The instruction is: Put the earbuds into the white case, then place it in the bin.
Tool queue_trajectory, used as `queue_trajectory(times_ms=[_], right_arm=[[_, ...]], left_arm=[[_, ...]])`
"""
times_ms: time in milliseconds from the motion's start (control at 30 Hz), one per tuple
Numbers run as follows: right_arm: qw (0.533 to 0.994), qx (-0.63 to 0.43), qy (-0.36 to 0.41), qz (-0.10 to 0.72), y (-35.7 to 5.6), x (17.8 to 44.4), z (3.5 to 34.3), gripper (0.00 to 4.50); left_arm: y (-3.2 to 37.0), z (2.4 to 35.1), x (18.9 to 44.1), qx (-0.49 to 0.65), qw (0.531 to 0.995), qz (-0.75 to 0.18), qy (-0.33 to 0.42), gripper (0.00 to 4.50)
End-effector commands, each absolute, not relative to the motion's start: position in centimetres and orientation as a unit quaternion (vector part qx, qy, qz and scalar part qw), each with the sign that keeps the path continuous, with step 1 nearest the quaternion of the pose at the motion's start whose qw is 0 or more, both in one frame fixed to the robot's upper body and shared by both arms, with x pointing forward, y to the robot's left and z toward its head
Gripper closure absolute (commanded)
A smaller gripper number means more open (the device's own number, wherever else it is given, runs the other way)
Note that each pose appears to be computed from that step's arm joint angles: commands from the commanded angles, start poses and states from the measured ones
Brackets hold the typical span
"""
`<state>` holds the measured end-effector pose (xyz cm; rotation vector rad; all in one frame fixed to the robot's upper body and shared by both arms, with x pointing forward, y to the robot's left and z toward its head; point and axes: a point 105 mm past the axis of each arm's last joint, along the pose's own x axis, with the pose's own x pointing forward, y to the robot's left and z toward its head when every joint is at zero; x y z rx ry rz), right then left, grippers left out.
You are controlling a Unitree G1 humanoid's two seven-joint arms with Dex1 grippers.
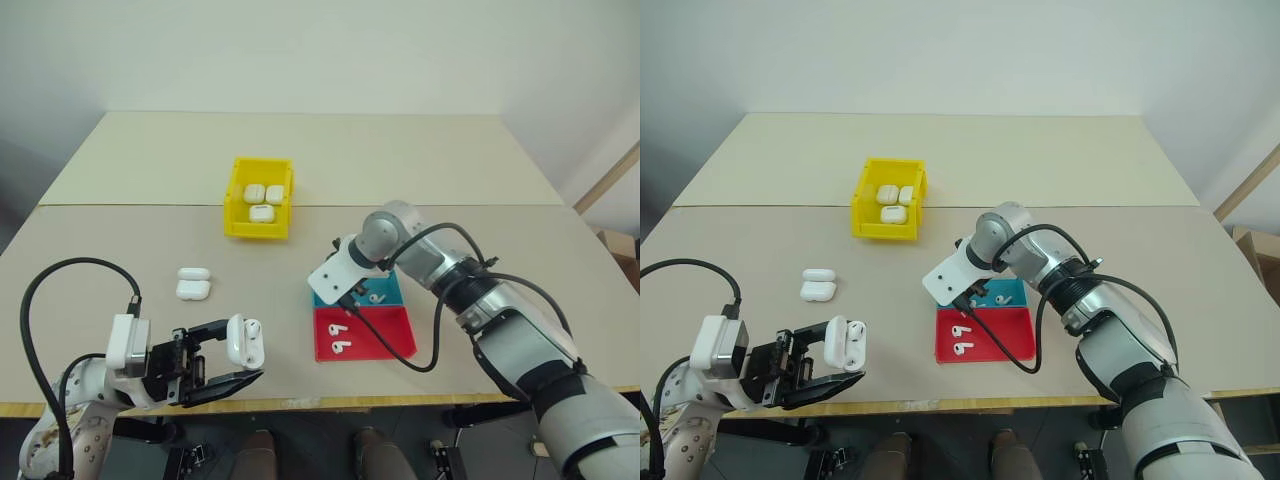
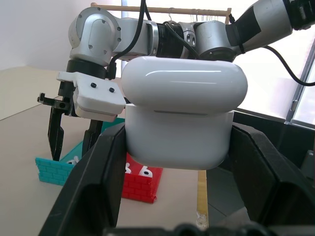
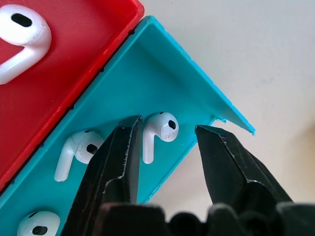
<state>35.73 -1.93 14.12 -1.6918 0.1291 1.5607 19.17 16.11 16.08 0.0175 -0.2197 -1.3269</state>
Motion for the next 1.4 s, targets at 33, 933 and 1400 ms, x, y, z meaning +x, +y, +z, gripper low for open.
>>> queue_trajectory(times_ms=[33, 933, 1400], right_arm=[[0.402, -0.680, 0.042, 0.612, -1.90, 35.93, 14.95, 2.28], [0.390, -0.686, 0.037, 0.613, -1.98, 35.87, 14.64, 2.63], [0.374, -0.690, 0.023, 0.620, -1.78, 35.45, 14.42, 2.63]], left_arm=[[15.79, 16.88, 18.78, 0.023, 0.774, -0.621, -0.121, 1.70], [15.67, 16.95, 18.91, 0.028, 0.774, -0.621, -0.121, 1.70], [15.57, 17.00, 18.99, 0.027, 0.776, -0.618, -0.124, 1.70]])
